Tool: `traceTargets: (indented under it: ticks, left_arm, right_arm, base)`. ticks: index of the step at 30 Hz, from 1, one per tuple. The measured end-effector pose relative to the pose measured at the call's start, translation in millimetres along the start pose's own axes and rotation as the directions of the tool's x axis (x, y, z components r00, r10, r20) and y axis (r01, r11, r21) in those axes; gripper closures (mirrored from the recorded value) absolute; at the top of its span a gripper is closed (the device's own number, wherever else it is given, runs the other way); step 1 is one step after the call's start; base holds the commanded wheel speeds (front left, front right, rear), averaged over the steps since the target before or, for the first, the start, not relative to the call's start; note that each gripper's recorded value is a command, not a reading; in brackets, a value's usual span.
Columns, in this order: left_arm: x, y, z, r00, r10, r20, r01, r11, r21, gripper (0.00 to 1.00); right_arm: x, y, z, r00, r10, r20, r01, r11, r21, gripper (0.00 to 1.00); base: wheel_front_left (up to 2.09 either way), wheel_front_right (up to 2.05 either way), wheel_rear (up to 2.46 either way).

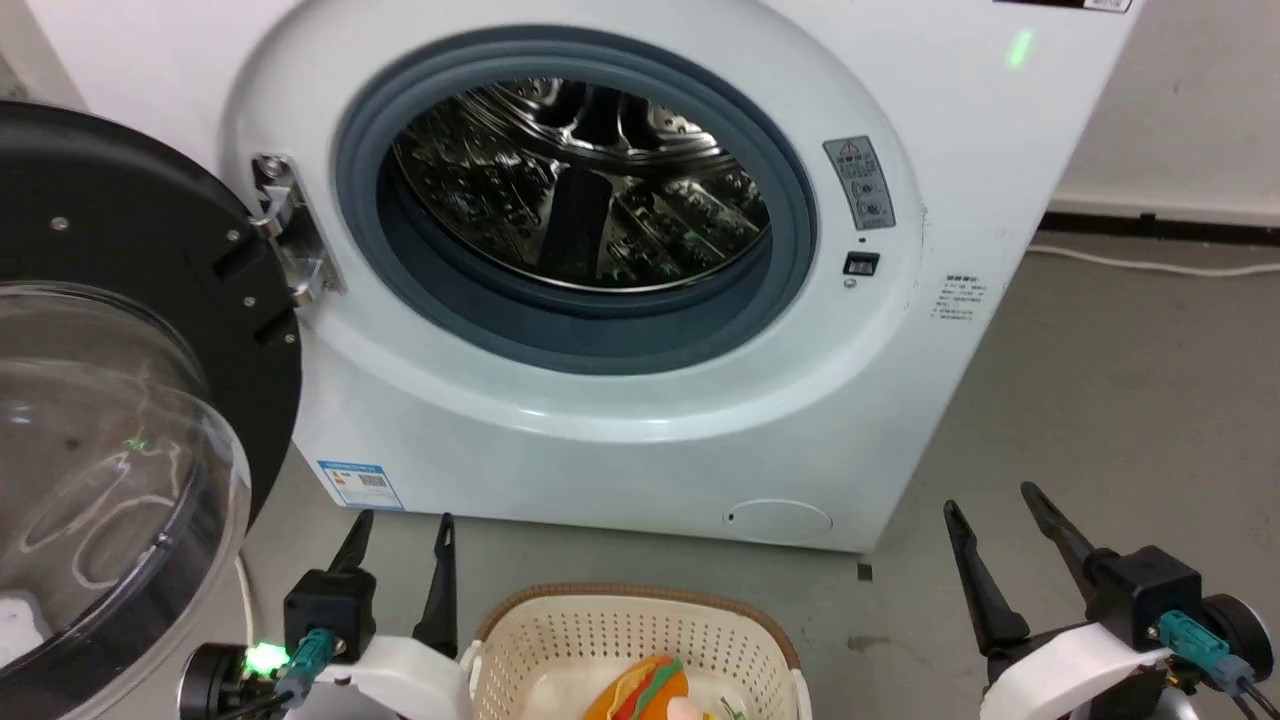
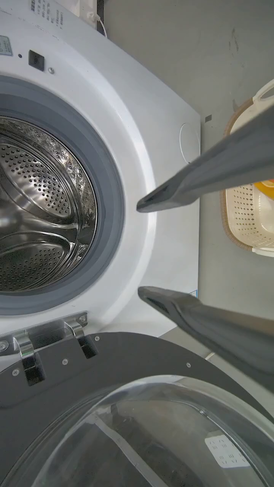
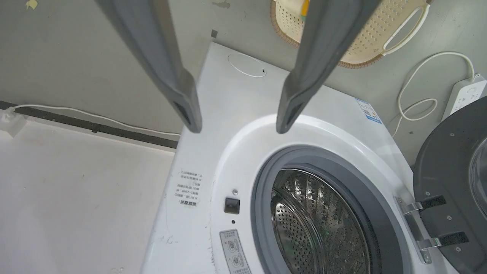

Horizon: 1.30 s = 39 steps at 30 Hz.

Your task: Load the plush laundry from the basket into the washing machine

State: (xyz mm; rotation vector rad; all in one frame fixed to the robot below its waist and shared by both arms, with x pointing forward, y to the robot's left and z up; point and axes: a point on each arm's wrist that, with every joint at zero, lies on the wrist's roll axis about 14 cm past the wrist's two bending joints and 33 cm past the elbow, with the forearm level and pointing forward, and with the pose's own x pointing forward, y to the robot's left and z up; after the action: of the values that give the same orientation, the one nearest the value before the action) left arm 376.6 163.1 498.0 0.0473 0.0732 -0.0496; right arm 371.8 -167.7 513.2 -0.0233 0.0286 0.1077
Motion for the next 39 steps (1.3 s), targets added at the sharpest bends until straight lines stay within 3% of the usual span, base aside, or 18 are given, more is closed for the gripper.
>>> traceTargets:
  ticks: [23, 39]
  left_arm:
    - [46.2, -43.6, -91.0, 0.955, -0.167, -0.247, 0.166, 0.986, -0.023, 0.00]
    - [54.6, -88.0, -165.4, 0.831, -0.311, -0.461, 0.303, 0.948, -0.093, 0.00]
  right_arm:
    - [19.2, -26.2, -24.3, 0.997, -0.072, -0.040, 0.074, 0.996, 0.047, 0.00]
    - [30.9, -41.0, -45.4, 0.991, -0.113, -0.072, 0.119, 0.990, 0.073, 0.00]
  base:
    - [0.00, 0.00, 0.00]
    - [0.00, 0.00, 0.00]
